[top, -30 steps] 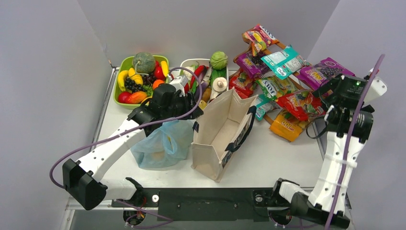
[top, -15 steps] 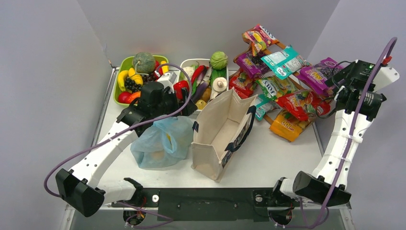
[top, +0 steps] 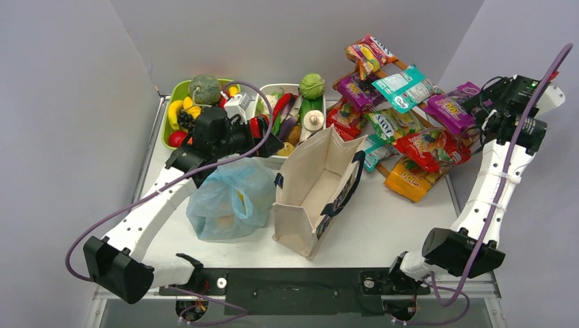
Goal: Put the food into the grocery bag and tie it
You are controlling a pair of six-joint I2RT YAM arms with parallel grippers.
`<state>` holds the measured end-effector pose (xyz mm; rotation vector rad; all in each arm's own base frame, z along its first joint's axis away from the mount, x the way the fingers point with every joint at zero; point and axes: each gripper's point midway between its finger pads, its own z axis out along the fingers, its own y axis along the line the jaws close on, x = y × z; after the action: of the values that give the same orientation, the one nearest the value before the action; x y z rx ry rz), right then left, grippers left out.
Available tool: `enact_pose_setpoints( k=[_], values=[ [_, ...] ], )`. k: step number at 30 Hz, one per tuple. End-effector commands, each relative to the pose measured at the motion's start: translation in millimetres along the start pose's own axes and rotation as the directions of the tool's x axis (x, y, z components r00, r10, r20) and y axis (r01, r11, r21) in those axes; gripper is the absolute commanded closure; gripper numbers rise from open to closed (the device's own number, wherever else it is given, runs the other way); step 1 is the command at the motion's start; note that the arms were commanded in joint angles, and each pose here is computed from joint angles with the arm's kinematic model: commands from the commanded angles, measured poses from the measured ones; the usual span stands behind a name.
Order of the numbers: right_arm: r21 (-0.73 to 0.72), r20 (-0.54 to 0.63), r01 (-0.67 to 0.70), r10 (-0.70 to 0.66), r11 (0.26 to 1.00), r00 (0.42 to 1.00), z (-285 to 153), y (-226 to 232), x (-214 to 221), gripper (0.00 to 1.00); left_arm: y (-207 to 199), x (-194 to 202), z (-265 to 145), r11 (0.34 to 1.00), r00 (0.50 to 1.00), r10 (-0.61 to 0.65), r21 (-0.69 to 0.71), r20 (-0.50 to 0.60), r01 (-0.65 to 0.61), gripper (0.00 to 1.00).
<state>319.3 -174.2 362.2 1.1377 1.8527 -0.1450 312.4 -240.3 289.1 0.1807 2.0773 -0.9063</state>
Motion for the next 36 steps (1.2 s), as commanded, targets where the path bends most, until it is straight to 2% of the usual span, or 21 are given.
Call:
enact_pose_setpoints(
  k=[1, 4, 8, 10, 12, 13, 14, 15, 16, 18, 26, 36],
  values=[
    [-0.086, 0.047, -0.068, 0.072, 0.994, 0.996, 6, 16, -11, 0.00, -26, -24, -13, 0.990, 0.991, 0.085, 0.104, 0.101, -0.095, 0.05],
    [-0.106, 0.033, -0.087, 0.091, 0.991, 0.995, 17, 20, -6, 0.04, -27, -21, -18, 0.989, 0.991, 0.096, 0.107, 0.094, -0.106, 0.05],
    [-0.122, 0.017, -0.094, 0.097, 0.988, 0.995, 24, 22, 0, 0.18, -26, -16, -21, 0.989, 0.992, 0.097, 0.104, 0.083, -0.106, 0.05],
    [-0.128, 0.012, -0.094, 0.096, 0.987, 0.995, 25, 23, 3, 0.28, -27, -16, -22, 0.989, 0.992, 0.095, 0.106, 0.086, -0.104, 0.05],
    [-0.138, 0.006, -0.091, 0.093, 0.986, 0.996, 26, 24, 5, 0.52, -27, -16, -23, 0.989, 0.992, 0.090, 0.107, 0.087, -0.099, 0.05],
    [-0.142, 0.003, -0.090, 0.091, 0.986, 0.996, 26, 24, 5, 0.58, -29, -16, -24, 0.989, 0.992, 0.087, 0.111, 0.087, -0.097, 0.05],
    [-0.145, 0.004, -0.089, 0.091, 0.985, 0.996, 25, 25, 6, 0.69, -29, -16, -24, 0.989, 0.992, 0.086, 0.112, 0.088, -0.096, 0.05],
    [-0.149, 0.004, -0.087, 0.088, 0.985, 0.996, 24, 25, 6, 0.74, -31, -16, -25, 0.988, 0.993, 0.086, 0.117, 0.087, -0.096, 0.05],
    [-0.152, 0.007, -0.085, 0.087, 0.985, 0.996, 23, 26, 5, 0.86, -32, -15, -25, 0.989, 0.993, 0.084, 0.118, 0.087, -0.094, 0.05],
    [-0.166, 0.009, -0.083, 0.085, 0.983, 0.996, 19, 27, 4, 1.00, -34, -14, -25, 0.989, 0.993, 0.081, 0.120, 0.085, -0.091, 0.05],
    [-0.278, 0.052, -0.080, 0.099, 0.957, 0.994, -22, 43, -10, 1.00, -33, -15, -30, 0.992, 0.991, 0.088, 0.080, 0.096, -0.096, 0.05],
    [-0.421, 0.121, -0.073, 0.135, 0.904, 0.983, -95, 53, -16, 1.00, -24, -10, -26, 0.994, 0.991, 0.099, 0.026, 0.087, -0.102, 0.06]
  ],
)
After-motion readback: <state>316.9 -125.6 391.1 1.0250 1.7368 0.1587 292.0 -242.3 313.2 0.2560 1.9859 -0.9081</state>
